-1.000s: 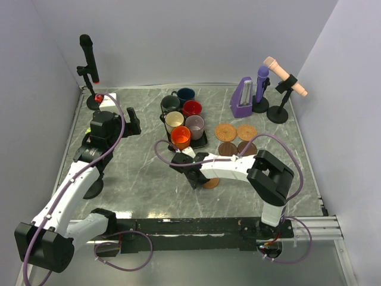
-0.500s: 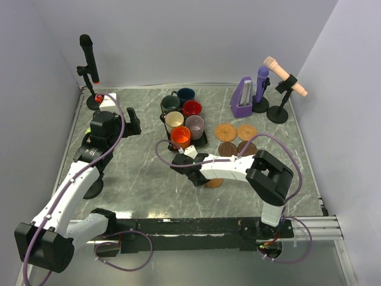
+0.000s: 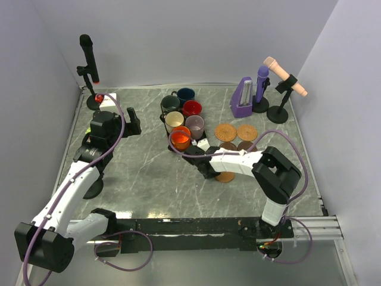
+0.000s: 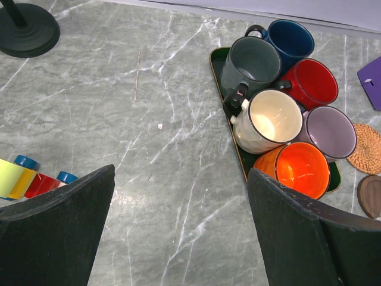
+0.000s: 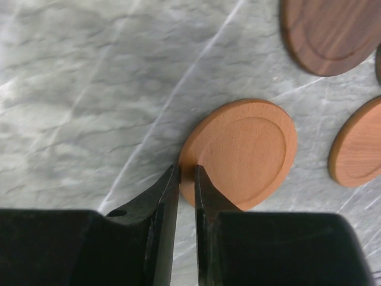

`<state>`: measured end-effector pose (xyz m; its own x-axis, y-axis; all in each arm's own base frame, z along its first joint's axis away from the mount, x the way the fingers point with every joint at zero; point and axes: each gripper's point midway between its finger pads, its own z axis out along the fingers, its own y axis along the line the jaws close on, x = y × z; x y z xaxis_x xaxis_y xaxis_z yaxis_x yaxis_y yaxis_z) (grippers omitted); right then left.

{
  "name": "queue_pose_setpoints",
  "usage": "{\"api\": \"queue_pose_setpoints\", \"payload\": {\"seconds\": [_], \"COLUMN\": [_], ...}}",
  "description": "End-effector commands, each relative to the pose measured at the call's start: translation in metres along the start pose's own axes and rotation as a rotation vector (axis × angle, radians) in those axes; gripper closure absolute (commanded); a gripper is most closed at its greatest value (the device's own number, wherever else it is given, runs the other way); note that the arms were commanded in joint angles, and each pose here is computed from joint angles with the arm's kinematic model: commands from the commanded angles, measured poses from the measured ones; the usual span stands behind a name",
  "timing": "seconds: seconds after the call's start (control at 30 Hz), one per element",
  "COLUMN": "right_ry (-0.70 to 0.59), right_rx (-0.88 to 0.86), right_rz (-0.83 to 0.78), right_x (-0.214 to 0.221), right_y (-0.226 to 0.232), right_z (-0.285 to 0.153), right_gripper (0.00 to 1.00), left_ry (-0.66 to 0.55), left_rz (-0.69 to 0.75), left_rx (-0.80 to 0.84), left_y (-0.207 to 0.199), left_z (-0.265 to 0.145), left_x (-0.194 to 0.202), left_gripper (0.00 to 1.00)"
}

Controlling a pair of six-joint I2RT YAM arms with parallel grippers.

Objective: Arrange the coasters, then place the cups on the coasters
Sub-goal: Move the coaster to the center of the board.

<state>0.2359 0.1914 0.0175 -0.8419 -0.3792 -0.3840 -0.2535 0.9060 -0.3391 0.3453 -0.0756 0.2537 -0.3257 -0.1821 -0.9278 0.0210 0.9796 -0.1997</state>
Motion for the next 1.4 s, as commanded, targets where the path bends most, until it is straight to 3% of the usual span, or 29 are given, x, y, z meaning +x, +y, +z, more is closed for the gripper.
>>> {"api": "queue_pose_setpoints", "payload": {"seconds": [0.0,1.37], "right_ry": [0.066,0.112], "right_rx": [-0.004,0.031], "right_rz": [0.021,0.147], "right_x": [0.012,0.001], "right_y": [-0.011,-0.044], "right_z": [0.012,0.022], "right_gripper": [0.96,0.98], "left_ry": [-0.054,-0.049], "left_rz": [-0.015,-0.014], "left_rx": [0.023,0.022], "left_y": [-0.006,-0.006], "left_z": [0.0,0.001], "left_x": [-0.019,-0.017], "left_gripper": [0.03,0.03]}}
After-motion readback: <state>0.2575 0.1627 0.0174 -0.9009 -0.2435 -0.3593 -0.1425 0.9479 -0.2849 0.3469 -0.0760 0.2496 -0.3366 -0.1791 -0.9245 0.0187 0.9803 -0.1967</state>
